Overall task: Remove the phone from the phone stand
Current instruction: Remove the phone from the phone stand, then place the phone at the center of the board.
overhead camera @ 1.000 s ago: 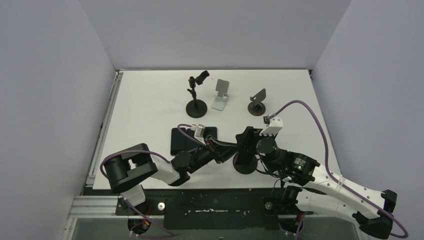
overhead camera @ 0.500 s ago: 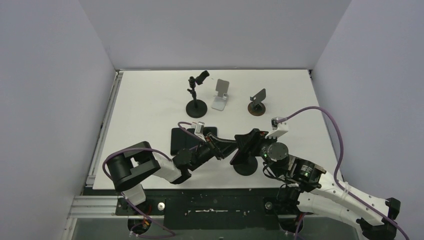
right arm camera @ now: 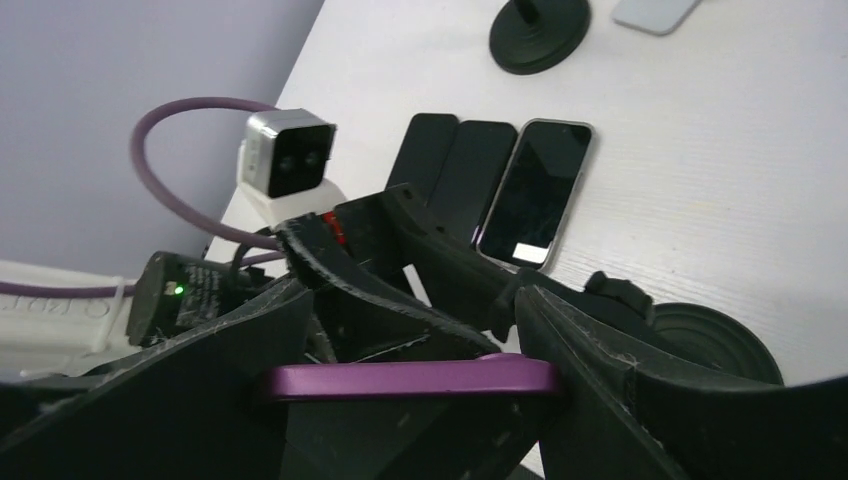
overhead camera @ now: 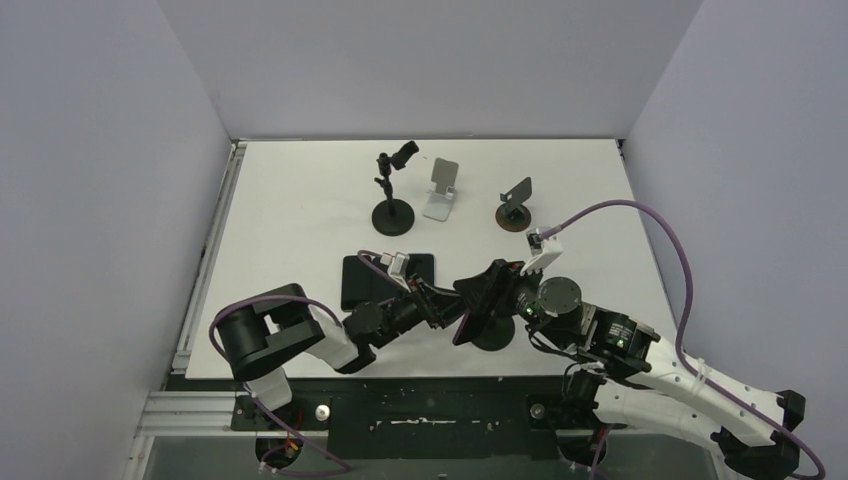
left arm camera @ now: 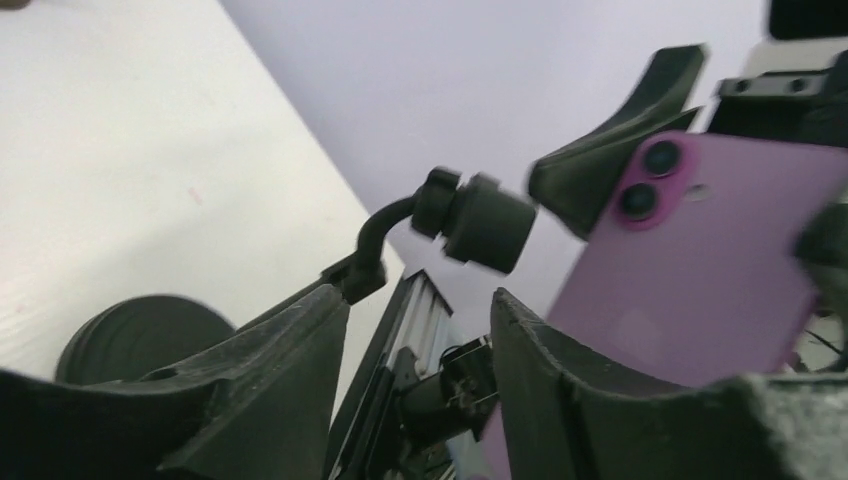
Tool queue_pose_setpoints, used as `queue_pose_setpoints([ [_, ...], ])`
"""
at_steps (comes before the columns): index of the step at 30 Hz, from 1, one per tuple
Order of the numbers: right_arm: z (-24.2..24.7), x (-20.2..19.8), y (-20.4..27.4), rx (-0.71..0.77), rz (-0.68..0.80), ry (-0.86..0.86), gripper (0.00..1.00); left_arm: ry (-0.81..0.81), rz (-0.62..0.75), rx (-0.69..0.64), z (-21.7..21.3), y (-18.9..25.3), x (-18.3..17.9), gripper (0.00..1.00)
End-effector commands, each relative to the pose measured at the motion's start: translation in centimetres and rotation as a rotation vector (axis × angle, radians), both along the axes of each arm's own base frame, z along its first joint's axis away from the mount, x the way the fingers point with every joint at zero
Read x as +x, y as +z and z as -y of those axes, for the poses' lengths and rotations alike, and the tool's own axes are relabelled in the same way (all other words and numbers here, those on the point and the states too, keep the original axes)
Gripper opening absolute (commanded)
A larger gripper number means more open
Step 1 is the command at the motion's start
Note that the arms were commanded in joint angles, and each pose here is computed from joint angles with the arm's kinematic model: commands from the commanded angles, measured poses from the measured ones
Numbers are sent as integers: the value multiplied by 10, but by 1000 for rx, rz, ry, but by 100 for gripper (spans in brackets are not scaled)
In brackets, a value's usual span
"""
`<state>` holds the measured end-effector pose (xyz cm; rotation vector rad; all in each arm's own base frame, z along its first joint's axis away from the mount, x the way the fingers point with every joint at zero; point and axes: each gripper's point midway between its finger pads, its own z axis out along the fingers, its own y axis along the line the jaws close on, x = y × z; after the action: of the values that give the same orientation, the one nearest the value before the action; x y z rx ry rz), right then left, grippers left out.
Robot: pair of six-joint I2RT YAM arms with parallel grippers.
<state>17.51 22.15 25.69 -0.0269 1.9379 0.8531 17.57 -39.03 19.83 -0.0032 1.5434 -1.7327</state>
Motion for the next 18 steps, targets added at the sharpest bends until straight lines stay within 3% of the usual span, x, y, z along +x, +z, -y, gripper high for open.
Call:
queue_pose_setpoints([
  [1, -17, -17, 38, 55, 33, 132, 0, 32, 107, -120, -20, 33, -5, 59],
  [2, -16, -17, 42, 62, 41, 134, 0, 41, 109, -122, -23, 34, -5, 72],
  [3, -16, -17, 47, 71, 50, 136, 0, 52, 111, -121, -27, 35, -5, 93],
  [4, -16, -17, 52, 80, 59, 137, 0, 66, 112, -118, -32, 35, -4, 97],
  [10, -20, -14, 74, 79, 94, 144, 0, 187, 117, -82, -81, 40, 7, 98],
  [12, -24, -11, 80, 64, 95, 146, 0, 188, 176, -46, -90, 53, 3, 97],
  [18, -42, 3, 85, -8, 76, 136, 0, 110, 357, 243, -96, 74, -14, 97],
])
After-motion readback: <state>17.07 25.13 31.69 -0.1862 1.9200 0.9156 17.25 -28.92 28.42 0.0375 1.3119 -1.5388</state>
